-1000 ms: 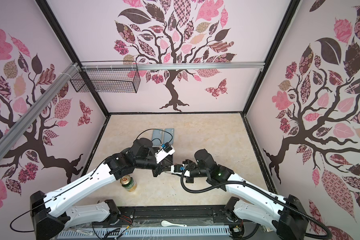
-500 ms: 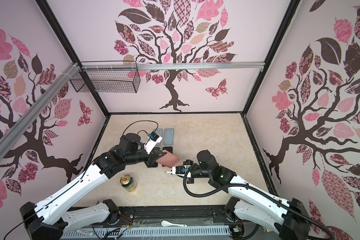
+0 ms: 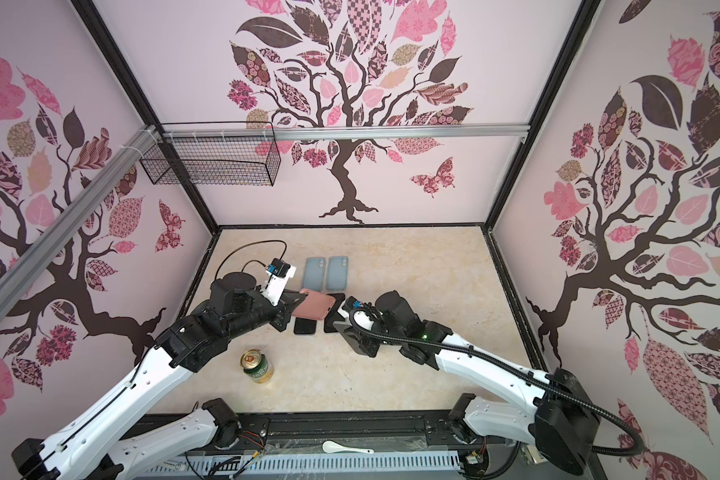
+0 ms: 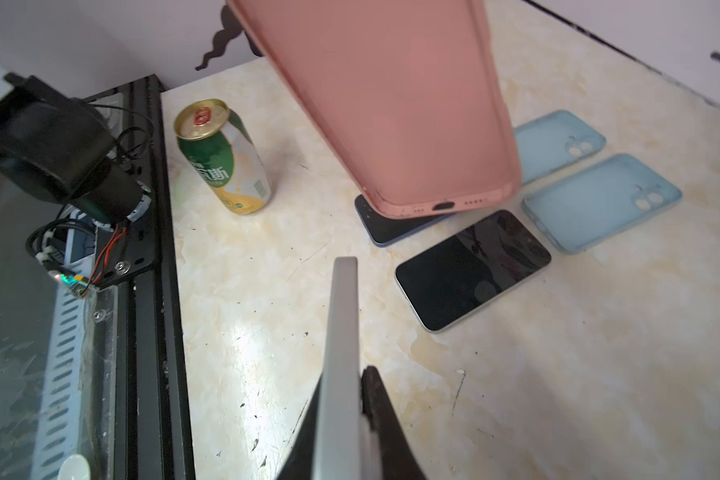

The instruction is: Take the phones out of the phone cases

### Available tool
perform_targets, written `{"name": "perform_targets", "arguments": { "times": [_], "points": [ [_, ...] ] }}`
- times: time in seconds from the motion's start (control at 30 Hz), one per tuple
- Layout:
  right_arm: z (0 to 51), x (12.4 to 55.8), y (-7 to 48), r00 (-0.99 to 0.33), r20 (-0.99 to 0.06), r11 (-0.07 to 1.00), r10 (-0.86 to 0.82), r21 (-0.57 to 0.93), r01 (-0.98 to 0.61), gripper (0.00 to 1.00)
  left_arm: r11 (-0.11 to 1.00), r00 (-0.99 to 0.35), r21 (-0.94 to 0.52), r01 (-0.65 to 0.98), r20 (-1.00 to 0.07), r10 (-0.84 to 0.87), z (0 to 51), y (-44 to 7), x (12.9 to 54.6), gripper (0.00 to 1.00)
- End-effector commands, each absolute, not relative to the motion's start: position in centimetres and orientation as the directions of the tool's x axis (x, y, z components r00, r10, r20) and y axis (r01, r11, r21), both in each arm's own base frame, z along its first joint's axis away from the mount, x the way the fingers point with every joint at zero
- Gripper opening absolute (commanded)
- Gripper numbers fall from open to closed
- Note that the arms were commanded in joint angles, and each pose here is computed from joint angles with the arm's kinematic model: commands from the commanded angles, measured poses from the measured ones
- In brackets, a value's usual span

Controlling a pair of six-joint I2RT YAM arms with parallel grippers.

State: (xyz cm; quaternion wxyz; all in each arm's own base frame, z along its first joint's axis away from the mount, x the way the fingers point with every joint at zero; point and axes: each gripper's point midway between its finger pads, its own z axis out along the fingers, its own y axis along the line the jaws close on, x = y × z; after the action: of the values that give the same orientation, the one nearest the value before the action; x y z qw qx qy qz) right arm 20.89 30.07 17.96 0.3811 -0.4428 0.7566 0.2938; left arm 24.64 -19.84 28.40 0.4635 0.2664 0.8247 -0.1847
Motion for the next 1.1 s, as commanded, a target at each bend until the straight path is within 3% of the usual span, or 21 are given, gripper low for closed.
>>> {"name": "perform_targets", "arguments": {
  "times": [0.0, 0.43, 0.53, 0.67, 0.8, 0.97, 1.07],
  "points": [
    [18.3, 22.8, 29.9, -0.476, -0.789, 0.568, -0.389, 0.202, -0.798, 0.0, 0.814, -0.468, -0.054, 0.579, -0.839, 0.278, 26.7, -18.9, 24.6, 0.0],
    [16.3, 25.5, 30.8, -0.83, -0.453, 0.785, -0.326, 0.359, -0.505, 0.0, 0.848, -0.508, -0.127, 0.515, -0.842, 0.182, 26.6, -16.8, 25.9, 0.0],
    [16.1, 25.3, 31.5, -0.852, -0.401, 0.783, -0.338, 0.382, -0.491, 0.03, 0.862, -0.516, -0.137, 0.489, -0.842, 0.159, 26.7, -15.9, 26.4, 0.0],
    [16.7, 23.7, 33.2, -0.85, -0.364, 0.702, -0.38, 0.485, -0.521, 0.04, 0.873, -0.514, -0.119, 0.473, -0.842, 0.164, 26.8, -15.3, 26.6, 0.0],
    [16.2, 26.2, 31.9, -0.864, -0.396, 0.776, -0.311, 0.42, -0.471, 0.0, 0.878, -0.515, -0.114, 0.464, -0.841, 0.163, 26.7, -15.1, 26.8, 0.0],
    [13.7, 29.7, 28.6, -0.971, -0.189, 0.78, -0.145, 0.582, -0.23, 0.0, 0.877, -0.521, -0.119, 0.466, -0.838, 0.163, 26.6, -15.3, 26.9, 0.0],
    [11.6, 31.3, 26.9, -0.991, -0.105, 0.789, -0.085, 0.6, -0.131, 0.0, 0.871, -0.527, -0.126, 0.474, -0.834, 0.166, 26.5, -15.5, 27.0, 0.0]
  ]
}}
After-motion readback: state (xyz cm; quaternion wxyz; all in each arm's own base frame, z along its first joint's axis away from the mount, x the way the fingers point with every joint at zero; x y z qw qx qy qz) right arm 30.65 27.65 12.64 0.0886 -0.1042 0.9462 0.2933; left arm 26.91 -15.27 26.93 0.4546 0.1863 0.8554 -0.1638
